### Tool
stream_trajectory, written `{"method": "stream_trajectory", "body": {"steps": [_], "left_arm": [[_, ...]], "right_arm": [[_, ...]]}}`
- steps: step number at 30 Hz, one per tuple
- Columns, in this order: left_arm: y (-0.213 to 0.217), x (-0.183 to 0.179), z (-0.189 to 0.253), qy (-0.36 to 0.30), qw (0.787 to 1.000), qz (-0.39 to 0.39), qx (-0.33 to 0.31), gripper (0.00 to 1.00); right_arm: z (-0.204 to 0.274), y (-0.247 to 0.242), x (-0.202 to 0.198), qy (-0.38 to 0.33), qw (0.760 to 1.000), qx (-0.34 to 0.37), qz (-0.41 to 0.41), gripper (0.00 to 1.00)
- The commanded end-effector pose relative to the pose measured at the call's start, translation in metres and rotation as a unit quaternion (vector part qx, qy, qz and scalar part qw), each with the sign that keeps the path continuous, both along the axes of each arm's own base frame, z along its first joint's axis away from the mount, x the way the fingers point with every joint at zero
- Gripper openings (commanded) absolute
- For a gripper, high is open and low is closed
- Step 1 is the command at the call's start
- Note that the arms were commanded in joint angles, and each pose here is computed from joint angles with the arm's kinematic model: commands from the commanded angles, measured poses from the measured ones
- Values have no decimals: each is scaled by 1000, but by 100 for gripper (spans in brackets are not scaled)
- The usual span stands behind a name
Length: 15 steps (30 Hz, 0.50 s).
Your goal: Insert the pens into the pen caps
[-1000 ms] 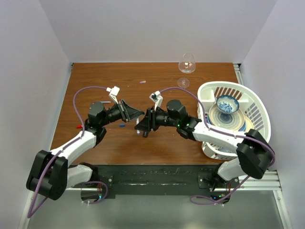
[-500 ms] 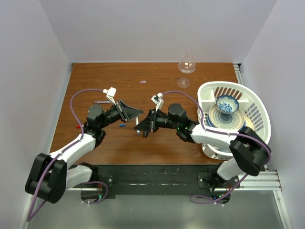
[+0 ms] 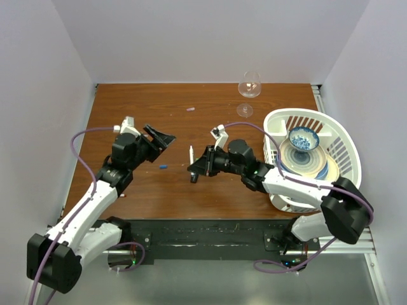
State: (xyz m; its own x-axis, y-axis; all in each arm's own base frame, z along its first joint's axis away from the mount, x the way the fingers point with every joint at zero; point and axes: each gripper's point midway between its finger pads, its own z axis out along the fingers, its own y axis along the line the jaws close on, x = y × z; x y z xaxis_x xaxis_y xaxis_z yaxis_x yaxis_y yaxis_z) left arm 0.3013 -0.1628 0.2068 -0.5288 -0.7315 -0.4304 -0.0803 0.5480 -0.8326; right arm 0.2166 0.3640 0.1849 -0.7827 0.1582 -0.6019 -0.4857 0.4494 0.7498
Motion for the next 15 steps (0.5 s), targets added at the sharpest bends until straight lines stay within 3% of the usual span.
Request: {"method": "stream_trajectory", "body": {"steps": [1, 3, 6, 11, 15], "left_arm": [[55, -18, -56, 163, 969, 185, 10, 66], [62, -18, -57, 190, 955, 228, -5, 60], [74, -18, -60, 243, 929, 279, 16, 67], [77, -13, -71, 323, 884, 337, 27, 66], [70, -1, -84, 349, 871, 346, 22, 64]], "right_arm": [[9, -17, 11, -42, 998, -23, -41, 0], [8, -23, 14, -51, 996, -40, -54, 0], [11, -32, 17, -61, 994, -51, -70, 0], [21, -37, 15, -72, 993, -47, -77, 0], [27, -44, 15, -84, 991, -51, -85, 0]]}}
